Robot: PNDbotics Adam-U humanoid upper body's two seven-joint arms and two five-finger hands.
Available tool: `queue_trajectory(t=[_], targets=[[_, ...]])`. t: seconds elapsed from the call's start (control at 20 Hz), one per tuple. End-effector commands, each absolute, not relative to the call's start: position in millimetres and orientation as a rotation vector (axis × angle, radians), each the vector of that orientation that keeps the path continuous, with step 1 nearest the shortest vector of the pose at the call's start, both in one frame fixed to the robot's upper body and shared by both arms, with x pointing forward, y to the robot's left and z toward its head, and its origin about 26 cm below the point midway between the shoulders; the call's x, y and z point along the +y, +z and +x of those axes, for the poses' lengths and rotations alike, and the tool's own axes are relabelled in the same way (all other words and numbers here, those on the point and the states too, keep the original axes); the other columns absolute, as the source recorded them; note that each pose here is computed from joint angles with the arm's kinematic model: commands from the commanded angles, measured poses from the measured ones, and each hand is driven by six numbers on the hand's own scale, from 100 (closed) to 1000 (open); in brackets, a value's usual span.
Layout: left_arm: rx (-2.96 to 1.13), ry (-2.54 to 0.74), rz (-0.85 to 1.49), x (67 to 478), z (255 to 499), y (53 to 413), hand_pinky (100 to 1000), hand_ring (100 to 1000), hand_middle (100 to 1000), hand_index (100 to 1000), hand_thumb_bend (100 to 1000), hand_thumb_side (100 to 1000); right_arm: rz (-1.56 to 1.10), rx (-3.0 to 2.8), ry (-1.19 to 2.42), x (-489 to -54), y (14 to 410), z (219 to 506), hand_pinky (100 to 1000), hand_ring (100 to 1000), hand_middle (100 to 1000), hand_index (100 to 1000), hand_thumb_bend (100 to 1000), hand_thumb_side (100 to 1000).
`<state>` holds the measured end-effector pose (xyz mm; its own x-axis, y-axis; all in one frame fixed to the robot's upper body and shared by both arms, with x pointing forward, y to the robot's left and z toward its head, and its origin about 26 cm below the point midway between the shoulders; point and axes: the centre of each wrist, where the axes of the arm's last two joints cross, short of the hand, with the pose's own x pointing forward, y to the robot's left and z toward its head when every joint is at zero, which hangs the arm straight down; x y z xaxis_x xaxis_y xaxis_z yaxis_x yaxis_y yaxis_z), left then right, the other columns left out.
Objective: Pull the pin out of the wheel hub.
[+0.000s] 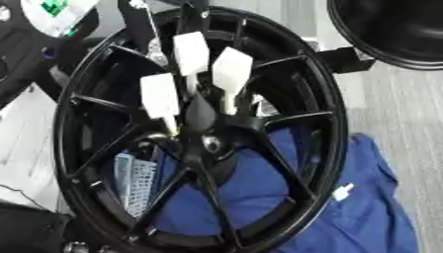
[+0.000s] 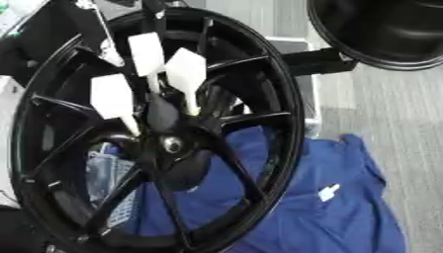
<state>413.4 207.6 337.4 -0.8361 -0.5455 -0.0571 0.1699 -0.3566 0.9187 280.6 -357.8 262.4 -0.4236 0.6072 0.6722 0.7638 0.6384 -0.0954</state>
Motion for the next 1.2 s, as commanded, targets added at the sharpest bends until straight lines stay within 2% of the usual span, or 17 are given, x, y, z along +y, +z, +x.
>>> queue_trajectory(t=[0.05, 0.15, 0.35, 0.4, 0.45, 0.5, 0.55, 1.05, 1.2], targets=[[-1.425, -2.314, 0.505, 206.1, 408.7, 352.9, 662, 533, 445, 600, 529, 103, -1.097, -2.194, -0.297, -360.3, 270.9, 277.0, 676, 636, 572, 748, 100, 437], [-1.428, -2.315, 0.507, 205.5, 408.0, 353.8, 657, 529, 444, 600, 537, 109, -1.097, -2.194, -0.299, -360.4, 270.8, 276.9, 676, 635, 569, 748, 100, 438], [-1.429, -2.320, 0.522, 205.2, 406.5, 356.4, 683, 576, 504, 657, 583, 105, -1.095, -2.196, -0.299, -360.4, 270.4, 276.9, 676, 635, 569, 748, 100, 441], [-1.424, -2.326, 0.530, 205.0, 406.3, 356.5, 759, 688, 626, 753, 630, 100, -1.095, -2.196, -0.299, -360.4, 270.3, 276.9, 675, 635, 568, 748, 100, 443], [-1.419, -2.332, 0.538, 204.9, 406.2, 356.2, 766, 697, 635, 760, 634, 100, -1.095, -2.196, -0.299, -360.4, 270.2, 276.9, 675, 635, 568, 748, 100, 443], [-1.415, -2.340, 0.543, 204.7, 406.3, 355.9, 815, 761, 721, 814, 665, 100, -1.094, -2.196, -0.300, -360.4, 270.1, 276.9, 675, 635, 568, 748, 100, 445], [-1.414, -2.346, 0.545, 204.6, 406.4, 355.6, 827, 777, 742, 833, 672, 100, -1.094, -2.196, -0.301, -360.4, 270.0, 276.9, 676, 635, 568, 748, 100, 445], [-1.442, -2.374, 0.516, 199.6, 405.7, 357.8, 823, 769, 744, 839, 681, 117, -1.094, -2.202, -0.307, -360.5, 270.0, 276.9, 676, 636, 569, 748, 100, 449], [-1.456, -2.370, 0.506, 198.6, 405.2, 359.2, 794, 720, 685, 788, 641, 100, -1.094, -2.202, -0.310, -360.6, 269.9, 276.9, 676, 636, 569, 748, 100, 452]])
